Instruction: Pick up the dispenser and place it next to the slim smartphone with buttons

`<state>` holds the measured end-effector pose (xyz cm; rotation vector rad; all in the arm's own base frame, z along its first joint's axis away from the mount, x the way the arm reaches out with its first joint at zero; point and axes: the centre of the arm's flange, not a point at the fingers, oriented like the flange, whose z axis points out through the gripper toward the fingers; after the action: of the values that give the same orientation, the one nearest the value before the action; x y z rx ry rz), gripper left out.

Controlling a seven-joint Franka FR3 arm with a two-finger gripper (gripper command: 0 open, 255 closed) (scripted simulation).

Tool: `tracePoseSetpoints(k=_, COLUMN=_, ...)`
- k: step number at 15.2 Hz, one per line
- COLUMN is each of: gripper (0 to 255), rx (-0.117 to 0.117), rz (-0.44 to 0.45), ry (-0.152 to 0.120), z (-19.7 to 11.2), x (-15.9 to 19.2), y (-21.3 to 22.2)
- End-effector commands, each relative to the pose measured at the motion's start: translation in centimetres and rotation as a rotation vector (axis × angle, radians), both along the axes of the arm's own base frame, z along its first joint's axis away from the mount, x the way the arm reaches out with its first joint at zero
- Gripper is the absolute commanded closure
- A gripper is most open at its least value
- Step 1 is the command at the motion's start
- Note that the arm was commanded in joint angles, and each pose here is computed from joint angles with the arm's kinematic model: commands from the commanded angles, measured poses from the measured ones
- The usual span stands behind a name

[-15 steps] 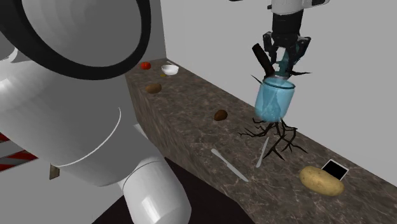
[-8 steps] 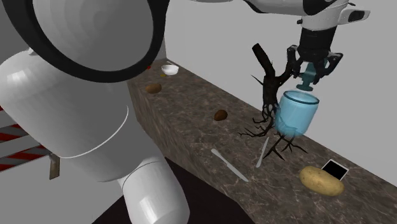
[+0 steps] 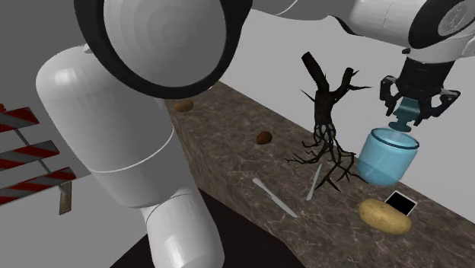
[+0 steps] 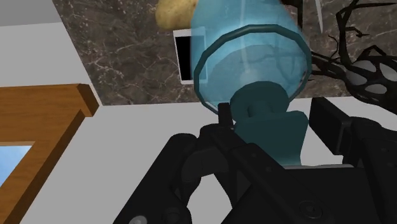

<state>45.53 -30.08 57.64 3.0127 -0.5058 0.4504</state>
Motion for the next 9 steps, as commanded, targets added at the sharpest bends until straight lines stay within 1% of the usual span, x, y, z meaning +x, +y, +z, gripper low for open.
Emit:
tracePoseSetpoints(k=1, gripper=255, rx=-0.002, rz=0.002, ry=-0.001, z=-0.6, x=0.0, y=-2.7)
tracePoseSetpoints(k=9, gripper=255, rx=-0.002, rz=0.002, ry=-0.001, z=-4.1, x=-0.5, y=-12.7)
